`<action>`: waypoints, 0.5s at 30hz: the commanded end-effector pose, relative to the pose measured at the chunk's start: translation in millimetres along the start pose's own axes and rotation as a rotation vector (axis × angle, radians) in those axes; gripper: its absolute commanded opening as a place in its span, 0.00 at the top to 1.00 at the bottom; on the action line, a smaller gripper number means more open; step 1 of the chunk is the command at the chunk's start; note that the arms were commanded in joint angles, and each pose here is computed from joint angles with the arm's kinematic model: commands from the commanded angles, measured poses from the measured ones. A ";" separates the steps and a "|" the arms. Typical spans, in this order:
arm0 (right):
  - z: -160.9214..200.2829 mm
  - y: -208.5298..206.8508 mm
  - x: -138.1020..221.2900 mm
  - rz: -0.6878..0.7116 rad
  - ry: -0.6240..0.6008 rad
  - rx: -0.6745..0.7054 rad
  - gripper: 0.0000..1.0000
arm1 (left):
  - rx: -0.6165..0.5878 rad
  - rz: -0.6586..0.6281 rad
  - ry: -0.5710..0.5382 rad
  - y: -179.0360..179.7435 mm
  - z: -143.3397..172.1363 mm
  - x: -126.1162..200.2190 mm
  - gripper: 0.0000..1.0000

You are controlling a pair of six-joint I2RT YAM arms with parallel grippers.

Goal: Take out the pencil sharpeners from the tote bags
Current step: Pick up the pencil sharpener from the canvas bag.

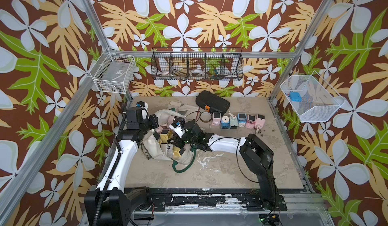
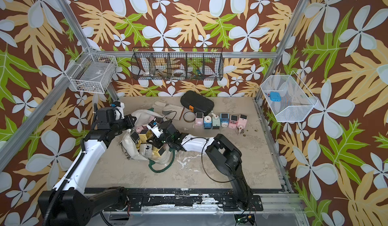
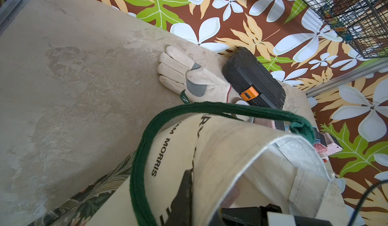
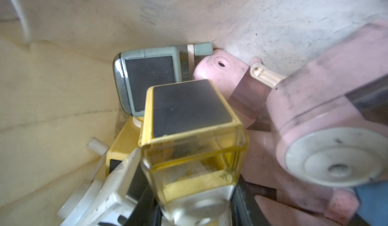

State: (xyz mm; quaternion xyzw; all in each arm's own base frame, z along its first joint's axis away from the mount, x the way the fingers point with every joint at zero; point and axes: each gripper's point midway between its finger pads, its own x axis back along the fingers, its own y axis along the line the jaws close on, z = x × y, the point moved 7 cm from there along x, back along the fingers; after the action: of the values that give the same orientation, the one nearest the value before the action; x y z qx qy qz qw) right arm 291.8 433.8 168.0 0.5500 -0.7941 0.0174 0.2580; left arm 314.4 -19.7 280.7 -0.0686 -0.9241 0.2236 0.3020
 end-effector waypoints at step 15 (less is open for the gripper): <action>-48.3 32.2 98.8 0.071 -0.160 0.036 0.75 | -0.005 0.072 -0.043 -10.2 -9.6 2.2 1.00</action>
State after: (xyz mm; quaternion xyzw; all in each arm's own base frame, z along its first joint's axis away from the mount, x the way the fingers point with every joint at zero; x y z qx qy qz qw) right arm 257.5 383.8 244.2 0.5376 -0.8179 0.0034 0.2051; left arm 314.7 -20.0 281.2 -0.0701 -0.9244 0.2238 0.3008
